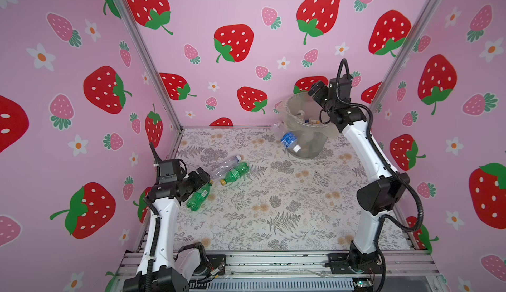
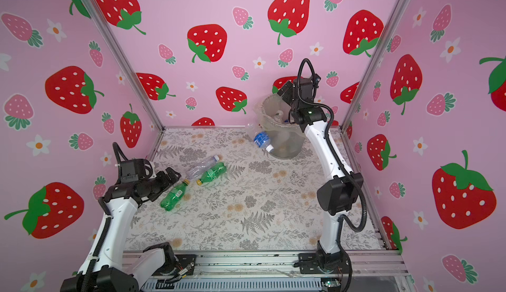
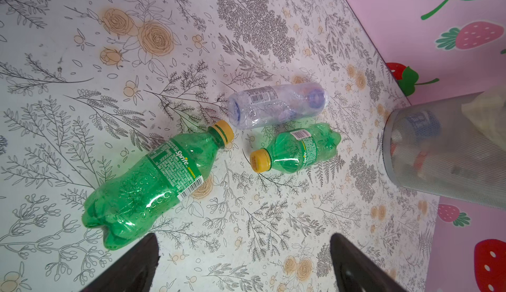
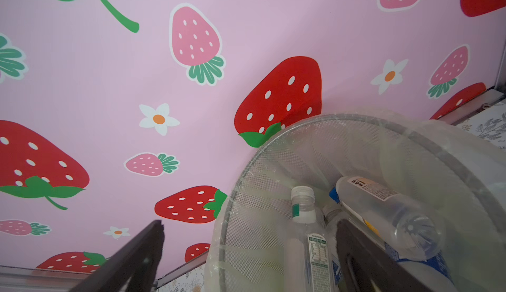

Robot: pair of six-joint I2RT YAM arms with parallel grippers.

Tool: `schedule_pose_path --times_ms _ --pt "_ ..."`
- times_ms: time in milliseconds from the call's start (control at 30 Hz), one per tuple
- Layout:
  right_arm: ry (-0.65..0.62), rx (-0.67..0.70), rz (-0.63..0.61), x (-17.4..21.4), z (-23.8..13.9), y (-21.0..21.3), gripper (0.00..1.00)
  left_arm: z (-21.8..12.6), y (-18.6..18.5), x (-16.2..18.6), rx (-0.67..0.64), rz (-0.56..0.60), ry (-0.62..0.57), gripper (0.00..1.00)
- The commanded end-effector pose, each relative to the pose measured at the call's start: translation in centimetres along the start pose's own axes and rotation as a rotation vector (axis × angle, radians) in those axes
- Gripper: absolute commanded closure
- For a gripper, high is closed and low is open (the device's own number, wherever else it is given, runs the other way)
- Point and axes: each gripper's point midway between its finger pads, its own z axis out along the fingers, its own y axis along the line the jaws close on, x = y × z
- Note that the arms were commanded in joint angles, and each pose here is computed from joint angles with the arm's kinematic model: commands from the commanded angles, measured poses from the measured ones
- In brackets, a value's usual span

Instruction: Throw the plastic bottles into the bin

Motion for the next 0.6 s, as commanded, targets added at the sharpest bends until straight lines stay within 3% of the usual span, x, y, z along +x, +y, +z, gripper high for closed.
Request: schedule_pose_path --times_ms 0,100,267,567 --pt "-0.037 -0.004 -0.015 -2.2 -2.9 0.2 0.01 -0.2 0.3 0.1 -0.013 -0.002 0.01 0.01" --pt "0.044 -0.029 -0.076 -0.1 -3.4 0.3 0.01 -0.2 0.2 0.0 -0.012 -0.002 0.006 0.01" --pt "0.231 -0.072 -0.279 7.3 -5.2 1.0 0.01 -0.3 0.1 0.0 -0.003 -0.006 -0.002 0.01" --pt "0.481 -0.328 -0.563 20.4 -9.8 1.5 0.01 -0.1 -0.4 0.0 0.022 -0.019 0.009 0.01"
